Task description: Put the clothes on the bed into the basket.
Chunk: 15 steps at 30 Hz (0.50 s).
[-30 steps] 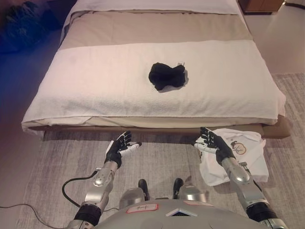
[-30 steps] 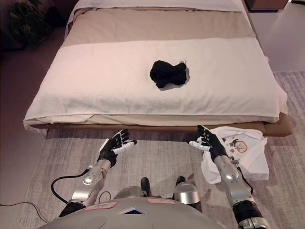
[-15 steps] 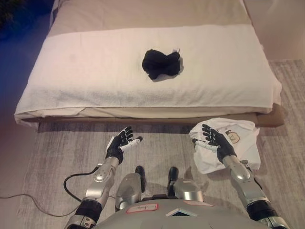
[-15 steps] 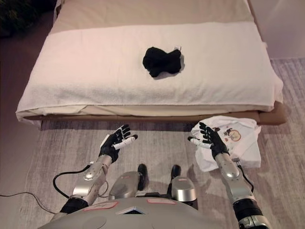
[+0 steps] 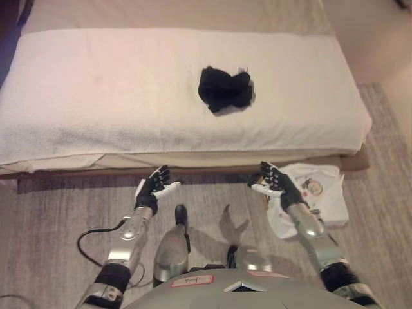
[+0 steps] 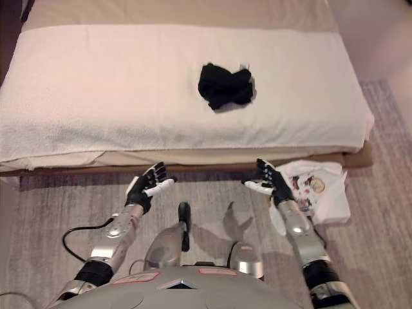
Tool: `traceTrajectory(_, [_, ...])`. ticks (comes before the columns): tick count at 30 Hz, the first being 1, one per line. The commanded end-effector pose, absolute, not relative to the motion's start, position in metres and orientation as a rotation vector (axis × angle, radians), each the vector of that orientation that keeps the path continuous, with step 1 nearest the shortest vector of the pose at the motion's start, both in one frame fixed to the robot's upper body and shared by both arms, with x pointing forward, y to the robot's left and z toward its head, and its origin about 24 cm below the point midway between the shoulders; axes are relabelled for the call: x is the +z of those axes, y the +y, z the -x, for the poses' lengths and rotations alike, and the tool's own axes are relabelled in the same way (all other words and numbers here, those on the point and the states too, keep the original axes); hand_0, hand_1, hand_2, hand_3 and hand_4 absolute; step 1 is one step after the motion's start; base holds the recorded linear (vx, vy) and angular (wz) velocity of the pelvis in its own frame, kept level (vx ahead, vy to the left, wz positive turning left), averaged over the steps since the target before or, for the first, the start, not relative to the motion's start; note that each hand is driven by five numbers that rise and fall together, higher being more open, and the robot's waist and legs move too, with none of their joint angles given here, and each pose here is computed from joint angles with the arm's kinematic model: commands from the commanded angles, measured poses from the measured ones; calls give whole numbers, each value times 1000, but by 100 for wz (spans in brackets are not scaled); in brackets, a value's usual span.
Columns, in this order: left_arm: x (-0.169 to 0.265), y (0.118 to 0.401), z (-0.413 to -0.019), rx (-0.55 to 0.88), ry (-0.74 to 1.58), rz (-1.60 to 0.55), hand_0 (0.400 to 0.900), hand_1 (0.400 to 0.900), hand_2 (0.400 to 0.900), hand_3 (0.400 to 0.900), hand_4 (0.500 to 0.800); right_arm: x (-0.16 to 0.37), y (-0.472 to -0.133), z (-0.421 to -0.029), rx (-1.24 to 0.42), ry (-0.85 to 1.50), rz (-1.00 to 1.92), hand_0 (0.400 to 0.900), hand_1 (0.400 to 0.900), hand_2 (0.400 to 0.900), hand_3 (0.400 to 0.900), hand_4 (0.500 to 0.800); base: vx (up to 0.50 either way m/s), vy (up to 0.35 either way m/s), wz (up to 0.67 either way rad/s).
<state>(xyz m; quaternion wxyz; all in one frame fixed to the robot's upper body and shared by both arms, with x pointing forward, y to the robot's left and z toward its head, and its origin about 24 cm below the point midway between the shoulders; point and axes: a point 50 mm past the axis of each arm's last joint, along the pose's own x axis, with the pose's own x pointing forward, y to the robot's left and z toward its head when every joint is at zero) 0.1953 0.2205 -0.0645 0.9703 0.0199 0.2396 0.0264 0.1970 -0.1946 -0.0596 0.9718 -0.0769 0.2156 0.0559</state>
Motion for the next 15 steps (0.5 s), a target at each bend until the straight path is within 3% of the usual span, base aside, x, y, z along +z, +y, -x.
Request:
traceTrajectory(1, [-27,211,-220,1,255,-31,900,900,900,900,800,-23,-200,-228,107,231,166,900,900,900,900,800,341,373,4])
traceTrajectory(7, [-24,217,-223,21,251,-49,900,900,900,900,800,-19,-189,-230,139,209,166,900,900,900,900,800,382,364,12])
traceTrajectory(15, [-26,210,-229,6,247,-66,900,900,900,900,800,-11,-210,-235,44,179,317,900,900,900,900,800,228,-32,26])
